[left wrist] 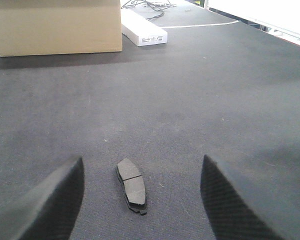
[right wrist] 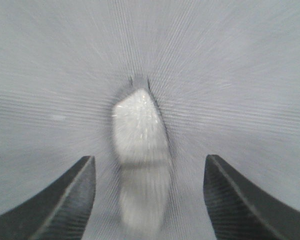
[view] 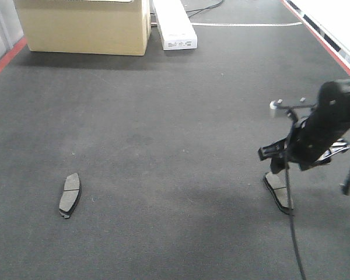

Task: Move and align brake pads A on conveyor
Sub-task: 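Lower the right gripper's brake pad onto the belt and open, then raise the open right gripper away from the placed pad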

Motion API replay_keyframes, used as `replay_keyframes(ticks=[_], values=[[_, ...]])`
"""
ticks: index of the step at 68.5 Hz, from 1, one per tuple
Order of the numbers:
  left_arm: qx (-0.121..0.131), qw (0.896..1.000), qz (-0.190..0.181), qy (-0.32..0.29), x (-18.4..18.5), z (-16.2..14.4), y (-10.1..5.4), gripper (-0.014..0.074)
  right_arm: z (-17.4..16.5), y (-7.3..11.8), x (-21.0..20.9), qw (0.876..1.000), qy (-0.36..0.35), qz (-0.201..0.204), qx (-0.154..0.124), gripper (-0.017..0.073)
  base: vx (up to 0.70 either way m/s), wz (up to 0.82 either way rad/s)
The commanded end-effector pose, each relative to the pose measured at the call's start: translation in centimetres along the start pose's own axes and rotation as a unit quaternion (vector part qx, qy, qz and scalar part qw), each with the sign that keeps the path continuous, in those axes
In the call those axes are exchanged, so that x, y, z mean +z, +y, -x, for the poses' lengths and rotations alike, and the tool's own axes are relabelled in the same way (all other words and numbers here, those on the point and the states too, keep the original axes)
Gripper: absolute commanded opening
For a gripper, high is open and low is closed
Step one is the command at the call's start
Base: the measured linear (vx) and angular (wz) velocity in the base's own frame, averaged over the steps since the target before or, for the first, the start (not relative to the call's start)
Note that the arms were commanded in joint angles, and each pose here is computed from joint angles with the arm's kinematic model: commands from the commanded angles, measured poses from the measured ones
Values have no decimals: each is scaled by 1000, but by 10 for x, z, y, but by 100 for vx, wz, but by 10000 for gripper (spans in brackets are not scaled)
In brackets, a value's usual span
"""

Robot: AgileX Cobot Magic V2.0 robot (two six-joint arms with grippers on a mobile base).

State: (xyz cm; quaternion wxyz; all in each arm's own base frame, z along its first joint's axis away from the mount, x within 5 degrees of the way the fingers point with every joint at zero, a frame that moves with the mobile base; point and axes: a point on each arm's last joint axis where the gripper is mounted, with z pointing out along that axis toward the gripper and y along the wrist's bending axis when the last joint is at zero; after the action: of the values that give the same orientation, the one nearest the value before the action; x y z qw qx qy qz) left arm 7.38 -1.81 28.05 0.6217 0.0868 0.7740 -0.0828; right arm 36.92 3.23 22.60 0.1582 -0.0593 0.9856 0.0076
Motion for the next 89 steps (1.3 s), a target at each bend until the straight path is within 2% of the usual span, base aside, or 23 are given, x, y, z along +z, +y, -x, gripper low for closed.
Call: replay_keyframes(ticks=[1, 14, 28, 41, 48, 61, 73, 89], values=[[1, 999, -5, -41, -1, 13, -1, 489, -5, -2, -52, 996, -93, -9, -9, 463, 0, 0], [1, 999, -5, -41, -1, 13, -1, 489, -47, 2, -92, 984, -176, -4, -3, 463, 0, 0], [1, 999, -5, -41, -1, 13, -1, 489, -98, 6, -136, 962, -273, -2, -16, 463, 0, 0], [1, 999, -5, -41, -1, 13, -1, 489, -149, 7, -165, 924, -381, -15, -25, 463, 0, 0], [1, 999, -5, -41, -1, 13, -1, 489, -176, 8, -173, 904, -428, -15, -21, 463, 0, 0], [1, 999, -5, -41, -1, 13, -1, 489, -219, 10, -174, 875, -484, -16, -18, 463, 0, 0], [1, 999, -5, -41, -1, 13, -1, 489, -241, 11, -168, 847, -532, -5, -2, 463, 0, 0], [1, 999, -5, -41, -1, 13, -1, 489, -243, 11, -170, 834, -551, -9, -3, 463, 0, 0]])
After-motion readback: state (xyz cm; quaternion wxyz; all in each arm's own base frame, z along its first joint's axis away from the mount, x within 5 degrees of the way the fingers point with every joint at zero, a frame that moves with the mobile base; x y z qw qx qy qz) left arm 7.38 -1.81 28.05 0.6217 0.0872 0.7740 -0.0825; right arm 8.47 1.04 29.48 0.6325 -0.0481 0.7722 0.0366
